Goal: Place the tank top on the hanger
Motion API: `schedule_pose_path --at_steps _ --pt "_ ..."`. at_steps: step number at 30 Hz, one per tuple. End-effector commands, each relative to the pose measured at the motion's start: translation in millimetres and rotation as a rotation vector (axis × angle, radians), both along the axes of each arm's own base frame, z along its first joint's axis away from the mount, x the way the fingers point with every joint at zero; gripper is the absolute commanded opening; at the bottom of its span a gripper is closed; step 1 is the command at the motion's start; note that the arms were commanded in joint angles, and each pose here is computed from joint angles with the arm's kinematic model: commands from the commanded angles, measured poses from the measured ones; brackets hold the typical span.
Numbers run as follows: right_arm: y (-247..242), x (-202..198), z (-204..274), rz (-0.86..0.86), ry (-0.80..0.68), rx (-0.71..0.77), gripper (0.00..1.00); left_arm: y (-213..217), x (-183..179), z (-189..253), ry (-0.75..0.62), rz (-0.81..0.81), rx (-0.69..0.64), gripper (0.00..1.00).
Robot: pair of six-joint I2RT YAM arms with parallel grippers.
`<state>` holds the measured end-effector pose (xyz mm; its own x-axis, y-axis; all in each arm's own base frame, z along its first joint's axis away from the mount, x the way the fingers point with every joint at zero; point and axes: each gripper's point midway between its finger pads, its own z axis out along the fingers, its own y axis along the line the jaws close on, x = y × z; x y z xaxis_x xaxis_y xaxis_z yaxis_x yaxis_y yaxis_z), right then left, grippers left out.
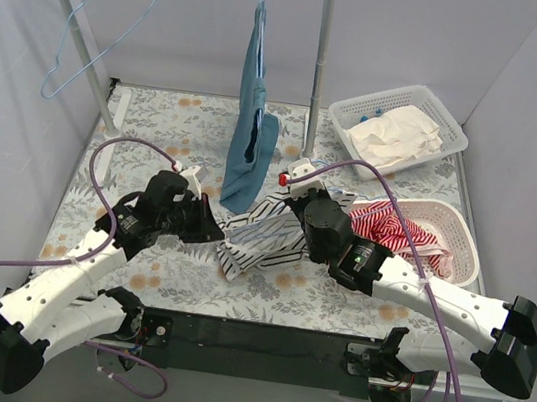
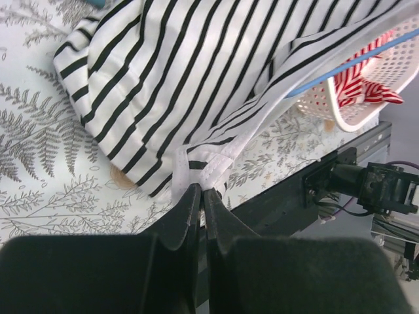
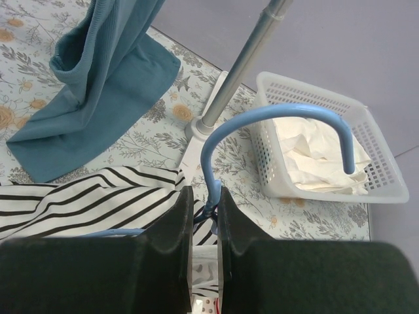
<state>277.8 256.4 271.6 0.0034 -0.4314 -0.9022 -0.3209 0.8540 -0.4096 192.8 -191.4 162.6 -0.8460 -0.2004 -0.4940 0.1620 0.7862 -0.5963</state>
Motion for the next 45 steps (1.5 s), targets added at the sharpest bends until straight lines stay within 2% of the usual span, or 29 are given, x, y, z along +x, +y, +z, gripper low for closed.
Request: schedule_pose_path --at_steps 1,7,10,16,21,30,31,33,34,36,37,38,40,41,45 --pt "-7 1 26 -0.026 -0.045 0.059 0.01 -4 3 38 -0.082 -0.038 -0.036 0.0" --pt "-1 -2 39 0.004 -0.041 0.091 0.01 -7 8 55 -0.112 -0.055 -0.036 0.0" --pt "7 -8 59 0.037 -0.033 0.145 0.01 -8 13 59 -0.115 -0.055 -0.029 0.0" --pt "18 -14 107 0.078 -0.027 0.283 0.01 -13 24 96 -0.178 -0.052 -0.053 0.0" --pt "28 -16 108 0.083 -0.001 0.284 0.01 -18 29 130 -0.231 -0.052 -0.095 0.01" --pt "50 -12 132 0.086 -0.023 0.281 0.01 -21 32 159 -0.266 -0.056 -0.122 0.06" --pt "49 -11 138 0.082 -0.032 0.287 0.01 -20 33 167 -0.287 -0.054 -0.123 0.1" --pt "50 -11 157 0.089 -0.058 0.299 0.01 -19 33 173 -0.294 -0.057 -0.118 0.11" --pt "49 -11 164 0.085 -0.07 0.303 0.01 -20 31 186 -0.32 -0.065 -0.13 0.28" --pt "48 -10 183 0.085 -0.102 0.303 0.01 -20 27 201 -0.356 -0.091 -0.142 0.48" --pt "47 -10 187 0.085 -0.11 0.303 0.01 -19 26 211 -0.38 -0.091 -0.149 0.61" --pt "47 -10 194 0.089 -0.119 0.306 0.01 -16 25 231 -0.435 -0.094 -0.156 0.67" --pt "46 -10 209 0.097 -0.145 0.313 0.01 -9 26 254 -0.5 -0.066 -0.152 0.73" --pt "45 -11 217 0.101 -0.156 0.32 0.01 -5 23 279 -0.561 -0.052 -0.168 0.75" --pt "45 -15 255 0.14 -0.215 0.352 0.01 19 25 337 -0.749 0.051 -0.168 0.75"
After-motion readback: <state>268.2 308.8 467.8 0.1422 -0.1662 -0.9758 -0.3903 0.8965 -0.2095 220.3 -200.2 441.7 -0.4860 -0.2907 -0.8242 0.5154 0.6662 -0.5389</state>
